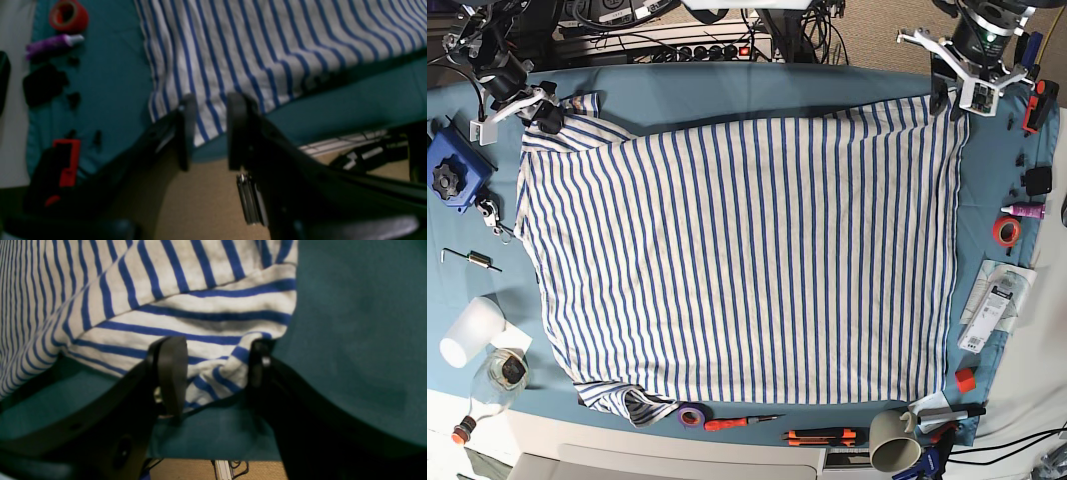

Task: Fold the T-shirt properly
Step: 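Grasp the shirt's shoulder corners with both grippers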

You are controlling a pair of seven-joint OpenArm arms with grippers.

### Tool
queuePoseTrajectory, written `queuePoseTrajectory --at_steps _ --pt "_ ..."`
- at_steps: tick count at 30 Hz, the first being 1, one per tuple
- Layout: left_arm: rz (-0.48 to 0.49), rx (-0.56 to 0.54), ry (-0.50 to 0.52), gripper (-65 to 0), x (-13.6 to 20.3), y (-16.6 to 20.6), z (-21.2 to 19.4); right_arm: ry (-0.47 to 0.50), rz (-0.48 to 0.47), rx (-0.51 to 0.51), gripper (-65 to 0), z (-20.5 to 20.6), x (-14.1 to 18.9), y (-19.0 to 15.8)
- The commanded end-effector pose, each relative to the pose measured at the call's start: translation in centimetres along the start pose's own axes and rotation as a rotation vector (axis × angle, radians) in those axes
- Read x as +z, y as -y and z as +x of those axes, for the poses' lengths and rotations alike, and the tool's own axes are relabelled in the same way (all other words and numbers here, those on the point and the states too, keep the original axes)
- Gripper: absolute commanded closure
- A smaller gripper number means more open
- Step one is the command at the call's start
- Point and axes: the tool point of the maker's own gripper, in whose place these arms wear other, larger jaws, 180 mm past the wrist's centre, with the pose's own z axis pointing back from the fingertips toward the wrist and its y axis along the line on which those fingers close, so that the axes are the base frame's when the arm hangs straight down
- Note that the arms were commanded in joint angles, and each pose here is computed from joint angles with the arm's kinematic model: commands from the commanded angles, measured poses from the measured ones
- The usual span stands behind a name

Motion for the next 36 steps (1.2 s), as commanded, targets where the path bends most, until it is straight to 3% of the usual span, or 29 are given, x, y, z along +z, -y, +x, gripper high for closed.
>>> queuePoseTrajectory --at_steps 1,11,16,21,25,29,36 --pt "0.0 -0.006 0.035 -17.6 0.2 0.0 0.9 -0.103 -0.055 0.014 -27.4 -2.1 0.2 1.1" --pt "0.01 -0.016 0.087 -18.1 -0.5 -0.4 2.5 -0.106 -0.055 0.014 -27.4 -2.1 0.2 1.1" --pt "0.04 -0.058 0.073 -32.4 -0.5 -0.9 2.3 -0.106 -0.055 0.014 -27.4 -2.1 0.2 1.1" --pt "0.125 -0.008 0.085 -32.8 -0.8 -2.6 2.8 -0.106 -0.055 0.015 -27.4 -2.1 0.2 1.1" --pt "0.14 0.03 0.007 -32.6 -1.7 -3.2 1.7 -0.111 -0.056 0.017 -27.4 -2.2 0.3 1.2" --pt "0.147 0.092 -0.008 -31.7 -2.5 -3.8 0.7 -0.113 -0.056 0.017 -27.4 -2.2 0.3 1.2" --pt "0.185 0.162 -0.135 -31.7 -4.7 -5.4 -3.8 -0.115 -0.056 0.017 -27.4 -2.2 0.3 1.2"
